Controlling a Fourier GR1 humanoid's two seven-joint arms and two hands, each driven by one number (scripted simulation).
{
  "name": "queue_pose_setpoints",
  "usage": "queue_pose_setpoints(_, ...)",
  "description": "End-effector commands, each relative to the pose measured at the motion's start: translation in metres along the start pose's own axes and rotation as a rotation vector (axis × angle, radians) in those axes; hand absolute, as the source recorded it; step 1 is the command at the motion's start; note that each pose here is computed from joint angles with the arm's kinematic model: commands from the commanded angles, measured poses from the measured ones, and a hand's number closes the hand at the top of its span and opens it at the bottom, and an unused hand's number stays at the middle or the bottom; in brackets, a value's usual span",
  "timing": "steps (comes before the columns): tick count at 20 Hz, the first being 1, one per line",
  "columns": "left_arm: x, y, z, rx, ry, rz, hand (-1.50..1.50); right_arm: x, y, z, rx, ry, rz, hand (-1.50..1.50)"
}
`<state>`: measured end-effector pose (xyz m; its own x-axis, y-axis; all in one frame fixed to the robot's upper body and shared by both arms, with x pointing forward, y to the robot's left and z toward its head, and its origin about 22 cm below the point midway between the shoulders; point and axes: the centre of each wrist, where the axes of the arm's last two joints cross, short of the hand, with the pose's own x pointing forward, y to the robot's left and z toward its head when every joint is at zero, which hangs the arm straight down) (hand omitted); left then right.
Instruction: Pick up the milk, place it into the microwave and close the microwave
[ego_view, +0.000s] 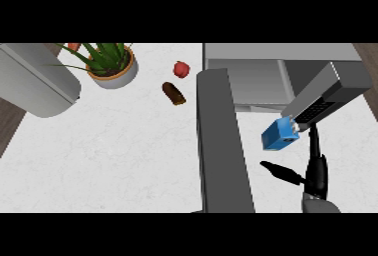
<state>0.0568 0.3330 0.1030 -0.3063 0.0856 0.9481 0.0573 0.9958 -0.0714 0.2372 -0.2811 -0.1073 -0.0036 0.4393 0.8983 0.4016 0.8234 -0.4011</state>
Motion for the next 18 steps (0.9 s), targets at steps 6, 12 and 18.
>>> queue_pose_setpoints(6,0.021,-0.001,0.003,-0.051,-0.068,0.042,-1.50,-0.036,-0.003,-0.009,0.030,-0.022,-0.083,-1.50)
queue_pose_setpoints(12,0.019,-0.006,0.004,-0.060,-0.067,0.042,-1.50,-0.040,0.011,-0.016,0.022,-0.024,-0.172,1.50)
queue_pose_setpoints(18,0.016,0.002,-0.003,-0.064,-0.068,0.072,-1.50,-0.040,-0.002,-0.036,0.098,-0.047,-0.178,1.50)
